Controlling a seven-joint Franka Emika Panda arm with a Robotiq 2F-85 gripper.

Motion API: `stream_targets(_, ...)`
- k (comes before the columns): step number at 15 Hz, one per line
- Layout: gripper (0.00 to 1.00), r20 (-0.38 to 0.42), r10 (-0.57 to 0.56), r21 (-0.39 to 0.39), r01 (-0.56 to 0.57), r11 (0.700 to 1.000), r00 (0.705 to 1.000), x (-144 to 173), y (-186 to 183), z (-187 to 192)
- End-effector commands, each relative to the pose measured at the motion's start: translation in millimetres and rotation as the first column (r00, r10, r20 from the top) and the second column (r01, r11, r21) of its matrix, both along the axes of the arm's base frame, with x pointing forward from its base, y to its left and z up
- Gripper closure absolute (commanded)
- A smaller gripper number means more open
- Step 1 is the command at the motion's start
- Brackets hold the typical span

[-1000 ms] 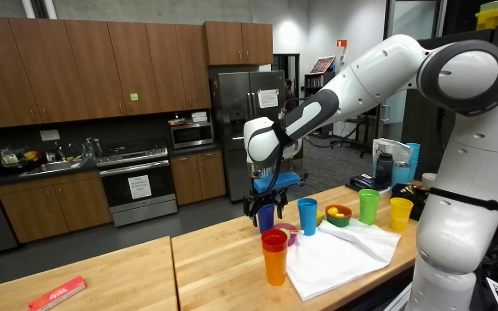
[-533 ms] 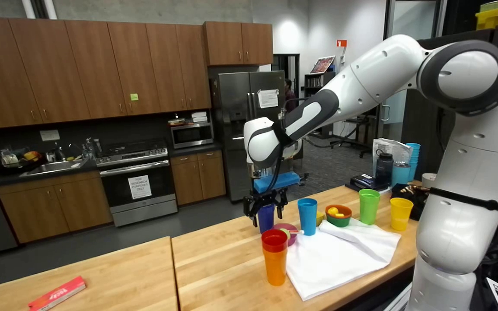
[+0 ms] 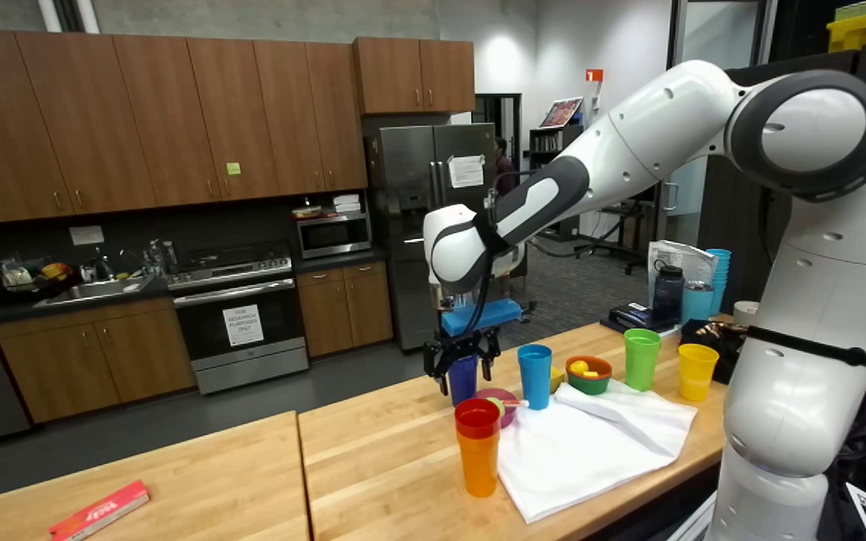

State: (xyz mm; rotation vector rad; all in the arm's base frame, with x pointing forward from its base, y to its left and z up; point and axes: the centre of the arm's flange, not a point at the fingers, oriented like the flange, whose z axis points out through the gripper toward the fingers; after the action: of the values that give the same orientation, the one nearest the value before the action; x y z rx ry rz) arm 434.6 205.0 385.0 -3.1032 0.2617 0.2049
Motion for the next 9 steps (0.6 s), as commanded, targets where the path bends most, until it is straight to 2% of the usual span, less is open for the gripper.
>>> stream_targets(1, 0.0, -0.044, 0.157, -0.067, -0.16, 0.985, 0.987, 1, -3, 2)
stream_targets(3, 0.0, -0.1, 0.25, -0.076, -0.258, 0.963, 0.963, 2, -8, 6)
stream_targets(5, 0.0, -0.138, 0.349, -0.081, -0.361, 0.929, 0.927, 5, -16, 17)
stream_targets(7, 0.0, -0.161, 0.448, -0.073, -0.463, 0.883, 0.88, 11, -21, 28)
stream_targets(9, 0.0, -0.126, 0.548, -0.057, -0.558, 0.828, 0.827, 16, -25, 37)
